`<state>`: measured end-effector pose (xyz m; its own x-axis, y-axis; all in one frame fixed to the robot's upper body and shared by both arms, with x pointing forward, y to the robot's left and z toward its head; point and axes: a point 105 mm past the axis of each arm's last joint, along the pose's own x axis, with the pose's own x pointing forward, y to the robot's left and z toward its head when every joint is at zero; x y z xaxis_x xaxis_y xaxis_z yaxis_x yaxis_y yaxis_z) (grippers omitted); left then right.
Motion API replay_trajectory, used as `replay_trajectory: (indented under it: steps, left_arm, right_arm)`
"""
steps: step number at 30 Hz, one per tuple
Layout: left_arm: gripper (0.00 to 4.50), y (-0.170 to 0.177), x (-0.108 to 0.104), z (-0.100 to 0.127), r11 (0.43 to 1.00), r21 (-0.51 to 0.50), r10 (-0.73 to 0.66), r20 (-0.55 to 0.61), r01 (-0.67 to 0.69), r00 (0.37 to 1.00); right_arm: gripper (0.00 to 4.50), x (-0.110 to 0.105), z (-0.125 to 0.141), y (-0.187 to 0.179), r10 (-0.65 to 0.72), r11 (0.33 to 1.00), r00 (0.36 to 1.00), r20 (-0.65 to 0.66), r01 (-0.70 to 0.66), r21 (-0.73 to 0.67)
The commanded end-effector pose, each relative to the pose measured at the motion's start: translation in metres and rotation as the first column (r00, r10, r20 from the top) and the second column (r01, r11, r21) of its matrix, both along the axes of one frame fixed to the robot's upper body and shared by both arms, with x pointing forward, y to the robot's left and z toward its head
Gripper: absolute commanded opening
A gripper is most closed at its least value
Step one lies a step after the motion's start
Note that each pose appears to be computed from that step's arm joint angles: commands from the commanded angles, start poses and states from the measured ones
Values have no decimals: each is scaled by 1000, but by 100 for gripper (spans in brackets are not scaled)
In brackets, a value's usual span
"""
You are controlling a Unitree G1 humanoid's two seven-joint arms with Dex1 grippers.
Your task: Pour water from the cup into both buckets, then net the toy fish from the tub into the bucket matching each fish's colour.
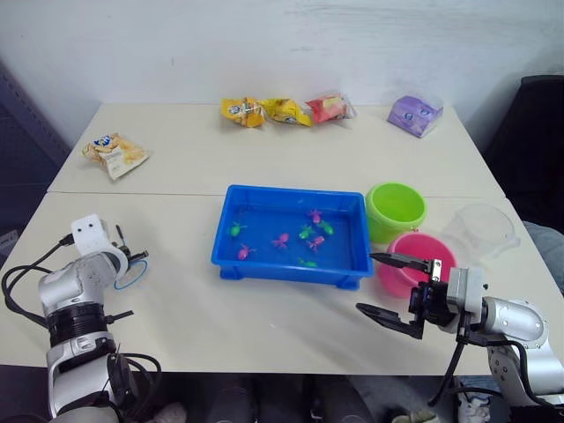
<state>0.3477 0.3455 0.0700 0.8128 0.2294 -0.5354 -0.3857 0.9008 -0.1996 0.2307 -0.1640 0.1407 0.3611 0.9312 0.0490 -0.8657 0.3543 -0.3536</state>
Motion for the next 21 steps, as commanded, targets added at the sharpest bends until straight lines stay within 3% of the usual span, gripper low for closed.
replay_trajectory:
  steps: [1,4,6,7,9,10,13,14,16,19,21]
  left_arm:
    - [10,-9,13,90,984,66,-178,362,165,915]
    - [10,-29,7,132,934,128,-353,467,333,811]
    - [10,-49,0,156,841,274,-541,469,467,698]
    - [10,-75,-9,173,702,421,-712,433,575,552]
    - [10,-122,-32,181,367,596,-929,273,714,250]
    - [10,-140,-45,178,201,632,-977,189,749,102]
    - [10,-168,-68,144,-233,601,-972,-137,765,-189]
    - [10,-177,-72,136,-331,577,-944,-194,747,-268]
    - [10,-193,-75,133,-434,556,-900,-222,709,-376]
    - [10,-209,-74,131,-518,541,-850,-244,662,-466]
    - [10,-222,-70,126,-538,535,-837,-244,652,-490]
  right_arm:
    - [450,7,25,1,-21,1000,997,69,20,24]
    - [450,14,38,6,-43,998,999,33,41,51]
    - [450,27,42,6,-120,992,990,-69,122,28]
    - [450,32,46,9,-136,991,985,-101,137,-6]
    - [450,31,51,18,-84,993,984,-157,70,-92]
    - [450,28,53,21,-52,991,981,-187,28,-128]
    - [450,24,57,29,-5,982,951,-308,-54,-182]
    - [450,23,60,32,5,979,942,-335,-74,-192]
    - [450,25,66,39,10,976,934,-357,-87,-200]
    - [450,25,67,50,19,966,919,-394,-118,-230]
    - [450,22,62,59,31,961,905,-424,-144,-237]
